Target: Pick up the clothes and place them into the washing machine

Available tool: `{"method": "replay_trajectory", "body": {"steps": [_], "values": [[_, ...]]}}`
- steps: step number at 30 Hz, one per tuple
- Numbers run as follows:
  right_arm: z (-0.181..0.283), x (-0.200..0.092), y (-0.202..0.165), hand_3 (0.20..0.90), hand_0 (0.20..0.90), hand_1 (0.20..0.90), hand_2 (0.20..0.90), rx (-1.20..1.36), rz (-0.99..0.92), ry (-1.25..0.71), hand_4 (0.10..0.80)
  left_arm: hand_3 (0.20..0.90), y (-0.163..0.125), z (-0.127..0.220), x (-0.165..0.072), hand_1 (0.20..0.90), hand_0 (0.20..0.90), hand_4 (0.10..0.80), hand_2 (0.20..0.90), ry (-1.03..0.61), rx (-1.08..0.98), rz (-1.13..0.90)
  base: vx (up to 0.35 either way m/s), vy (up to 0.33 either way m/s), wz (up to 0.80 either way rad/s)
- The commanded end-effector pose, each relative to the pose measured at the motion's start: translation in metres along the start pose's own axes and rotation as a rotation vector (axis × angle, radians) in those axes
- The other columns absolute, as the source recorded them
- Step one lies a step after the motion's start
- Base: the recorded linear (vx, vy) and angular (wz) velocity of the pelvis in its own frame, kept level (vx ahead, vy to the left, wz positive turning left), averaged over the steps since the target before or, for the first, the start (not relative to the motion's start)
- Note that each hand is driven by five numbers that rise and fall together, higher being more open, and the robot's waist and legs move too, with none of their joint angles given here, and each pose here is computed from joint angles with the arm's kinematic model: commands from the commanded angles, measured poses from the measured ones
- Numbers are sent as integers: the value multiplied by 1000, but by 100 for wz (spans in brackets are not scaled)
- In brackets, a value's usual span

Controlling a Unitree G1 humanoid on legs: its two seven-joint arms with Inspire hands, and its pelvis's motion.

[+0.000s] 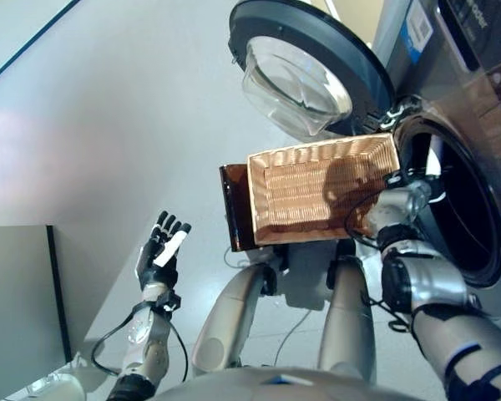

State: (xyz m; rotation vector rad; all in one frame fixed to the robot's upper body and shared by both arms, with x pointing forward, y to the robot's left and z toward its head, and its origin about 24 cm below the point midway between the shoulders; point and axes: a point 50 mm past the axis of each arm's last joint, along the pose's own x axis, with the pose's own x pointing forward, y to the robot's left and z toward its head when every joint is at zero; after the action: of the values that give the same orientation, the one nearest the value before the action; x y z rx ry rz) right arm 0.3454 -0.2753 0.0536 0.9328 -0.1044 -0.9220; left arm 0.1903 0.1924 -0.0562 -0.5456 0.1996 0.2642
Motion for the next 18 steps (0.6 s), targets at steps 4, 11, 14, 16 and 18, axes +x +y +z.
{"method": "replay_trajectory", "body": {"steps": [4, 11, 14, 16, 18], "values": [[-23, -16, 3, 900, 900, 900, 900, -112, 130, 26, 800, 900, 17, 28, 5, 900, 900, 800, 900, -181, -4, 82, -27, -24, 11], [-50, -32, -1, 900, 900, 900, 900, -242, 202, 109, 800, 900, 24, 30, 6, 900, 900, 800, 900, -176, 37, 105, -21, -26, 9], [-66, -45, -7, 900, 900, 900, 900, -263, 236, 159, 800, 900, 30, 24, 5, 900, 900, 800, 900, -145, 43, 135, 19, -14, 11], [-77, -55, -15, 900, 900, 900, 900, -282, 262, 195, 800, 900, 35, 17, 4, 900, 900, 800, 900, -111, 43, 164, 45, -9, 11], [-84, -61, -30, 900, 900, 900, 900, -316, 261, 232, 800, 900, 45, 8, 3, 900, 900, 800, 900, -60, 56, 211, 96, -17, -1]]}}
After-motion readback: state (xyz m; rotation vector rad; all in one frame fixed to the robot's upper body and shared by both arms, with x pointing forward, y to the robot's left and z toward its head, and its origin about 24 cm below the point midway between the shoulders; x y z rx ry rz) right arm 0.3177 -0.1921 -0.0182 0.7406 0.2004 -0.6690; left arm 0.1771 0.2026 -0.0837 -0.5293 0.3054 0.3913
